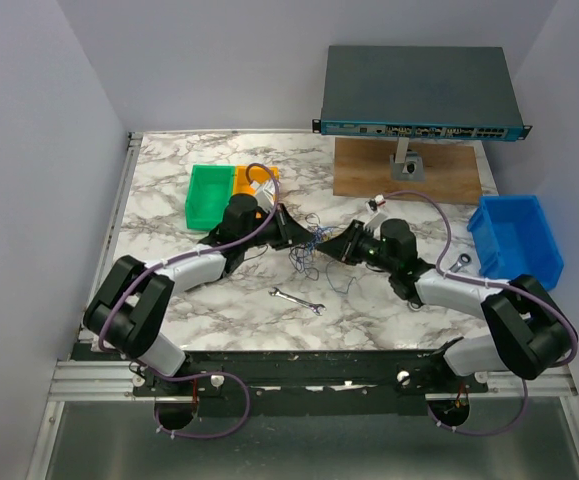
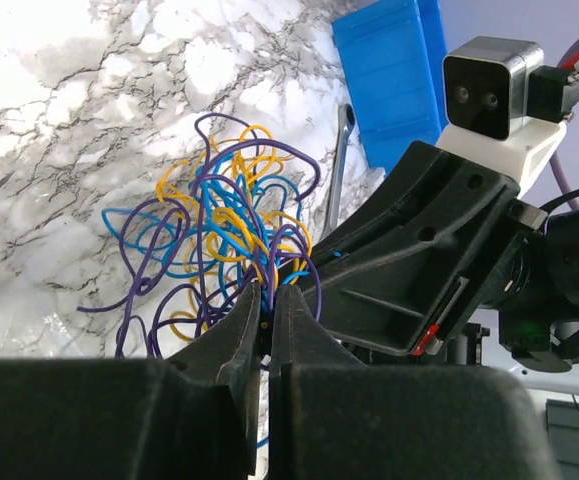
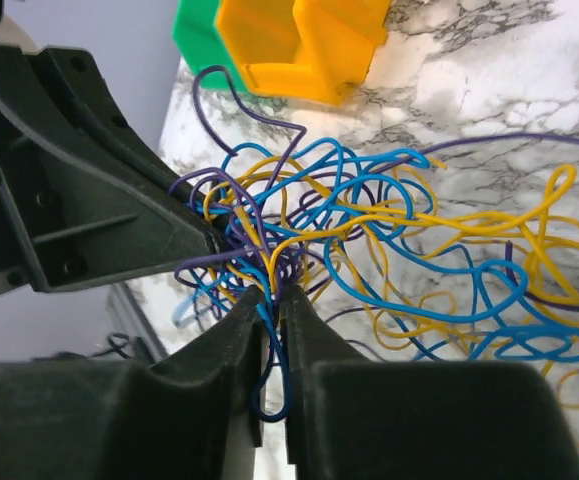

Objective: Untangle the cables

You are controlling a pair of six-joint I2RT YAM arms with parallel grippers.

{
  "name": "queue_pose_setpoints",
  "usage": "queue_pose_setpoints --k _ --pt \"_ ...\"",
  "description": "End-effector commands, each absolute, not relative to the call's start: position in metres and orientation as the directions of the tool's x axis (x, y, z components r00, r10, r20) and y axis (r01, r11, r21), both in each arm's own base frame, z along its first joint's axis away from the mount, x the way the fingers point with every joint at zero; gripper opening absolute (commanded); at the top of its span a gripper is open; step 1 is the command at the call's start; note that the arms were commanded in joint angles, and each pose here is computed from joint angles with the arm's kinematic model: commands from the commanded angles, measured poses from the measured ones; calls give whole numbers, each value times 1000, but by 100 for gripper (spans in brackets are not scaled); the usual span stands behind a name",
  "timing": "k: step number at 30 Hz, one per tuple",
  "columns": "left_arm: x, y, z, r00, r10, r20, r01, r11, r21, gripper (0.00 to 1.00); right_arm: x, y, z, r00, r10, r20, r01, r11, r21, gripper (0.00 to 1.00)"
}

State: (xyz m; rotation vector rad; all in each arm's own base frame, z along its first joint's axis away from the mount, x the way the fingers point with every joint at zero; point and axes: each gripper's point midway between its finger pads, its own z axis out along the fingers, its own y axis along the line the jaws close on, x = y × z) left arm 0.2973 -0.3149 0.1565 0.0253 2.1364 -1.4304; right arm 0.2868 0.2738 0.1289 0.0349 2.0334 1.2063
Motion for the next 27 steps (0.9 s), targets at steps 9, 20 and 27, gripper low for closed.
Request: queue_pose_setpoints --k 9,20,27 --pt "303 -283 155 -789 -292 -541 332 539 -774 12 302 204 97 -603 457 -654 -48 798 601 1" --pt "321 -225 140 -726 -305 -617 280 688 -669 14 297 140 75 -598 409 -689 132 899 418 1" --pt "304 -280 138 -760 -122 -639 406 679 -612 58 307 165 98 -631 372 -681 27 888 459 1"
